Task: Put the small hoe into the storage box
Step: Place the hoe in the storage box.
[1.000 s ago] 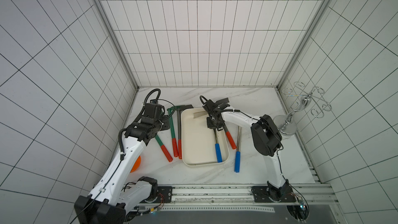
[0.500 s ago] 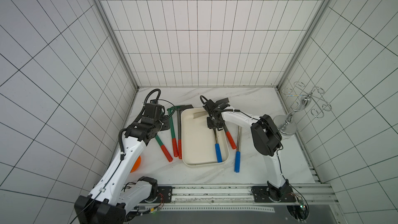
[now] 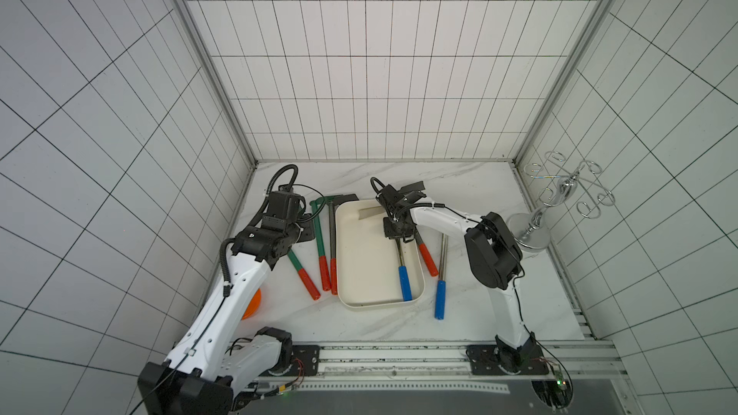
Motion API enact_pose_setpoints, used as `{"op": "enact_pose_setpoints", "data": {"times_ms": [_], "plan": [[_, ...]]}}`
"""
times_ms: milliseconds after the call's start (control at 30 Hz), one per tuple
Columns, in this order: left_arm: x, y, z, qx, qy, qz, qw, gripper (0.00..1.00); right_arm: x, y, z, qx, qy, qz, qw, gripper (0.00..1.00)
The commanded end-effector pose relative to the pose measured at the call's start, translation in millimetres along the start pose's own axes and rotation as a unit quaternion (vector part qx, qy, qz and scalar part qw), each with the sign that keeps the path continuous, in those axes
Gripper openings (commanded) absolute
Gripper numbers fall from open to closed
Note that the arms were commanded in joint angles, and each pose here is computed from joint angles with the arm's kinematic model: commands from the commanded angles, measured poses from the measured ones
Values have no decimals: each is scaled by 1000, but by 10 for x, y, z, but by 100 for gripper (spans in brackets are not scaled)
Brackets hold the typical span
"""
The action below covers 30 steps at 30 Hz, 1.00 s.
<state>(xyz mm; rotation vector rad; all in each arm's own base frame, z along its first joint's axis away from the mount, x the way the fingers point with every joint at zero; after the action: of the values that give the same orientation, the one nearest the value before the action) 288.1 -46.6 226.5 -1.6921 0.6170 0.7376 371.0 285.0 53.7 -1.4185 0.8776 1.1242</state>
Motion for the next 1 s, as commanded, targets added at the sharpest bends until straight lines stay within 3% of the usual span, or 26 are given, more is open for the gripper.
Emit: {"op": "enact_pose_setpoints", "data": {"times_ms": [0,267,567,833,967], "plan": [[-32,-64,-14,1,1,-12,1000,61,59,69,-78,0,18,17,1000,36],[-33,-78,-10,-2,-2,-12,1000,61,-275,-55,-95,-4,10,-13,1000,42],[-66,-108,-7,-6,-7,-11,1000,61,-991,-285,-161,21,-13,-90,996,45],[-79,-112,21,-28,-16,-8,999,60,-1631,-412,-539,55,3,-183,982,53],[-86,-114,29,-25,-20,-7,999,60,-1803,-297,-859,77,15,-194,978,55]]}}
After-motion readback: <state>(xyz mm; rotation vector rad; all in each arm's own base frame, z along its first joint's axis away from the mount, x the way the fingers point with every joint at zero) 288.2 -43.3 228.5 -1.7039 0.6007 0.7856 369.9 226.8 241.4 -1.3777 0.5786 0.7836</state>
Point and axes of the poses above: each gripper's point midway between its finger pads, its own x axis out along the fingers, its own z axis along the line the jaws close on, y = z × x, the point moved 1 cm from there along -x, back along the fingers, and after that the axes turned 3 degrees about -x, right-handed, at the moved point
